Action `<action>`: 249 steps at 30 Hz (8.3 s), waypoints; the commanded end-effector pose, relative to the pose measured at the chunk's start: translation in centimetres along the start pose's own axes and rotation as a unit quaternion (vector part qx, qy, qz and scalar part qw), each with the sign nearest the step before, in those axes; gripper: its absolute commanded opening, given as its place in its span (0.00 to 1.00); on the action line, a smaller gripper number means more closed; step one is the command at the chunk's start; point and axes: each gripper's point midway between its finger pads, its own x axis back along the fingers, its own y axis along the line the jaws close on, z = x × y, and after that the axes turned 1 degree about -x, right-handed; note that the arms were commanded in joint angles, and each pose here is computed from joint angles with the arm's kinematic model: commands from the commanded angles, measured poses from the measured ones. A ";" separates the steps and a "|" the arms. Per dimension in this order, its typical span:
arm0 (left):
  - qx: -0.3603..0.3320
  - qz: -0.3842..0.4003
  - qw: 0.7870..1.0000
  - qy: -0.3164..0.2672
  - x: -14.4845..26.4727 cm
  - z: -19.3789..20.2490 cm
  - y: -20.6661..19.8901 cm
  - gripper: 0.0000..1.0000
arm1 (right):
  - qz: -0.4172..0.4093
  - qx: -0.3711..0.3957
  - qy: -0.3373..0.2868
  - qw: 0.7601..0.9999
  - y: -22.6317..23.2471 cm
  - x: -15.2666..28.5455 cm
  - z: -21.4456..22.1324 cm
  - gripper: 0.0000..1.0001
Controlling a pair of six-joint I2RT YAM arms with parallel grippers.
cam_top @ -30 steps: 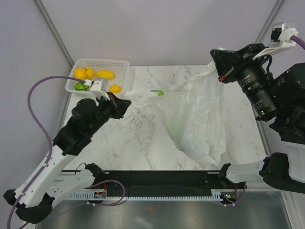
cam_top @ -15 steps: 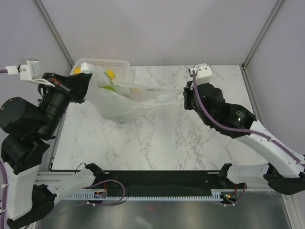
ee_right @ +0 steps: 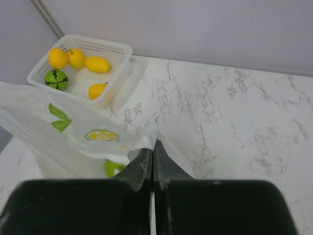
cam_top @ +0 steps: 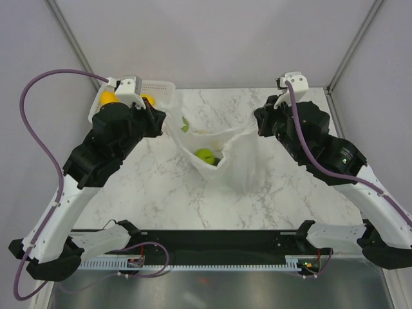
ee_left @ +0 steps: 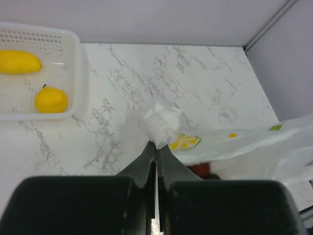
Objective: Place the fake fruits into the plastic bag and tie a complex knot
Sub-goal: Adjust the plastic bag at the center of the board.
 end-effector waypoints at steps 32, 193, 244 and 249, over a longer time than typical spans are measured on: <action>0.021 0.035 0.997 -0.069 2.7 -2.4 -0.3 0.05 | 0.009 0.008 0.016 1.000 -1.6 -1.7 -0.7 0.00; -0.071 -0.041 0.993 0.086 -4.8 3.4 1.8 0.02 | -0.187 -0.094 0.158 0.965 1.7 -2.7 11.5 0.55; -0.044 -0.042 0.995 0.080 -6.0 7.2 5.4 0.02 | -0.396 -0.026 0.018 0.918 6.3 0.6 10.4 0.21; -0.043 -0.013 0.998 0.047 -5.0 4.7 4.2 0.02 | -0.365 -0.066 -0.003 0.929 6.2 1.7 5.3 0.00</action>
